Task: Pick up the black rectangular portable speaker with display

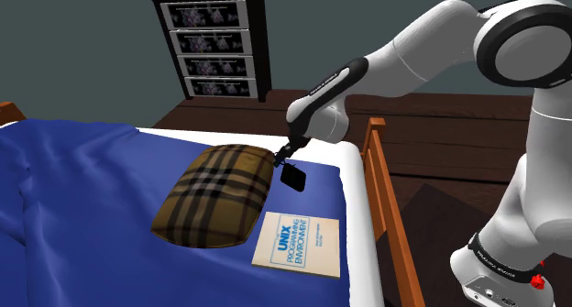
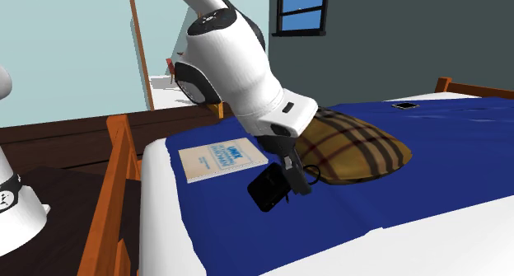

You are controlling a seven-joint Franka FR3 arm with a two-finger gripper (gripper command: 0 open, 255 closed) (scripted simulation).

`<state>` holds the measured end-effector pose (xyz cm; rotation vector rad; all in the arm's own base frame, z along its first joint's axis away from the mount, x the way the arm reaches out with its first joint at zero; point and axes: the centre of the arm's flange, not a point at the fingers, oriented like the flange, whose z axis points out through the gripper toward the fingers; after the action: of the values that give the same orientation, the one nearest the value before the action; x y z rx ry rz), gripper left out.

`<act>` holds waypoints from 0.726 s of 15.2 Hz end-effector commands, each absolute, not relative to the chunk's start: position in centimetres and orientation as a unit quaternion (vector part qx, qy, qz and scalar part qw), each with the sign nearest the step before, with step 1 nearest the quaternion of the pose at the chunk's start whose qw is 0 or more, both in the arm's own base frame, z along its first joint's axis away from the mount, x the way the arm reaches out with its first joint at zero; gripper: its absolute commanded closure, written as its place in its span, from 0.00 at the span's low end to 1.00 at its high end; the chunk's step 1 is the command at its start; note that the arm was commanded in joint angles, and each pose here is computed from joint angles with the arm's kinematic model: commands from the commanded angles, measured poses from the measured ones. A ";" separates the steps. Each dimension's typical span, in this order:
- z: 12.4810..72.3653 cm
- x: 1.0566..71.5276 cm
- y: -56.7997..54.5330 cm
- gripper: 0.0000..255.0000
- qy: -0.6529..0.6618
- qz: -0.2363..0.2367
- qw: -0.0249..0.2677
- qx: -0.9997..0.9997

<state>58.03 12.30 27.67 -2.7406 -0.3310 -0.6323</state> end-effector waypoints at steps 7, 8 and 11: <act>25.6 58.1 12.4 1.00 -0.115 -0.221 0.154 -0.956; 25.6 58.1 12.4 1.00 -0.115 -0.221 0.154 -0.956; 25.6 58.1 12.4 1.00 -0.115 -0.221 0.154 -0.956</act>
<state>58.08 12.39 25.60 -2.7401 -0.3310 -0.6336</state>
